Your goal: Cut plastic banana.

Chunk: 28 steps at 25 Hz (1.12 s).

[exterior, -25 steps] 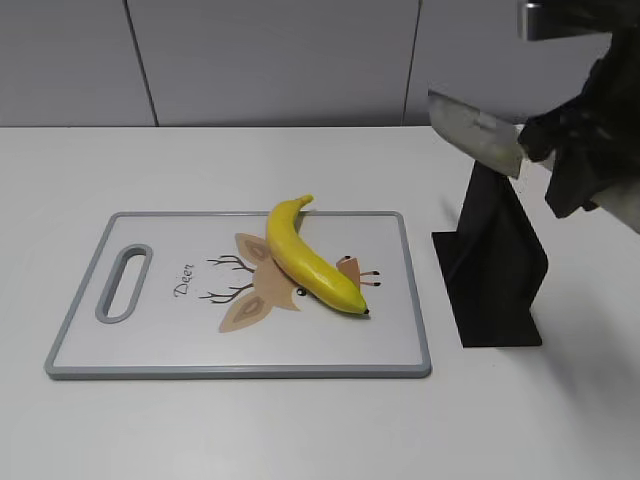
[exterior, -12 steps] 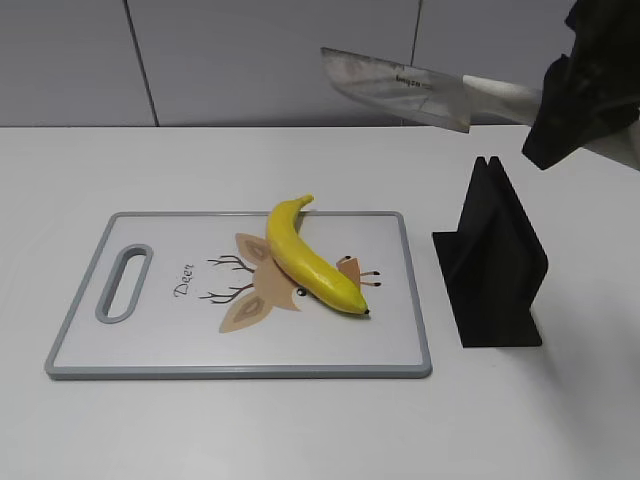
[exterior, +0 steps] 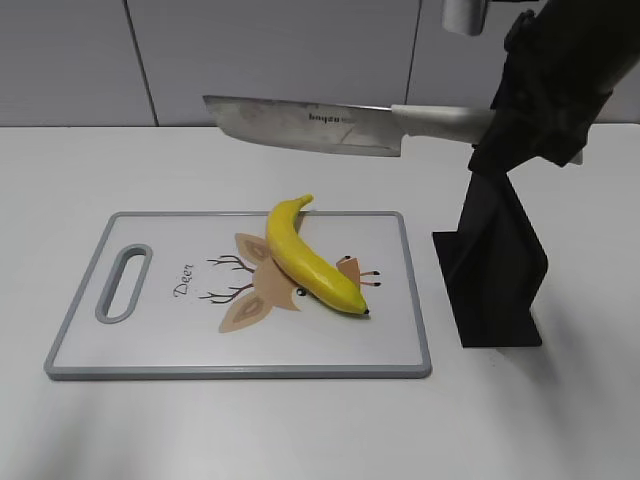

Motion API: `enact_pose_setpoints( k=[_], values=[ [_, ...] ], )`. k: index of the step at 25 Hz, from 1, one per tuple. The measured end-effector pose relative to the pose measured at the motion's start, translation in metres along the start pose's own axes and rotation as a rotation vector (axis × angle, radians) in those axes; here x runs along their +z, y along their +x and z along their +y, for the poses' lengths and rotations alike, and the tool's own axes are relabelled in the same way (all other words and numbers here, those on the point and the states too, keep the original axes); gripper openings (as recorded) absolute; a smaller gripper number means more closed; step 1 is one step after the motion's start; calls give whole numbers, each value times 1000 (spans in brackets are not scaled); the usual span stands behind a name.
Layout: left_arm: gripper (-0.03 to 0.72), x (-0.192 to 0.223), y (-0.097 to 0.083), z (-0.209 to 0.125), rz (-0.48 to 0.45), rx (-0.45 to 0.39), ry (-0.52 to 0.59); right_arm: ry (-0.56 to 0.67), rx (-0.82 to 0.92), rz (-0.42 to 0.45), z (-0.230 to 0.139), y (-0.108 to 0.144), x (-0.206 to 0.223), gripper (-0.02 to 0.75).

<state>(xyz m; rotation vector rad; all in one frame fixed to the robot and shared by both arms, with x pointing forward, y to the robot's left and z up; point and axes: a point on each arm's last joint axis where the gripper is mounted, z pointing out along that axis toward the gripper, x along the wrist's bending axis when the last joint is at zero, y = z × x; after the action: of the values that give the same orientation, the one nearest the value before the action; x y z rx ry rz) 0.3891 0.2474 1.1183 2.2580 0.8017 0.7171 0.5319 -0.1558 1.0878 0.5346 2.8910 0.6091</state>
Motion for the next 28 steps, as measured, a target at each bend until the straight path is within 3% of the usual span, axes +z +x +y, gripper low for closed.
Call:
enact_pose_setpoints(
  k=[8, 14, 22, 28],
  values=[
    [552, 71, 32, 59, -269, 276, -5, -5, -172, 50, 9, -13, 22, 179],
    [527, 130, 29, 91, -382, 436, 7, -20, -233, 55, 19, -25, 33, 179],
    [498, 189, 27, 100, -445, 471, 66, -41, -265, 86, 23, -30, 46, 179],
    [279, 206, 26, 91, -480, 473, 114, -62, -278, 50, 26, -34, 49, 179]
  ],
)
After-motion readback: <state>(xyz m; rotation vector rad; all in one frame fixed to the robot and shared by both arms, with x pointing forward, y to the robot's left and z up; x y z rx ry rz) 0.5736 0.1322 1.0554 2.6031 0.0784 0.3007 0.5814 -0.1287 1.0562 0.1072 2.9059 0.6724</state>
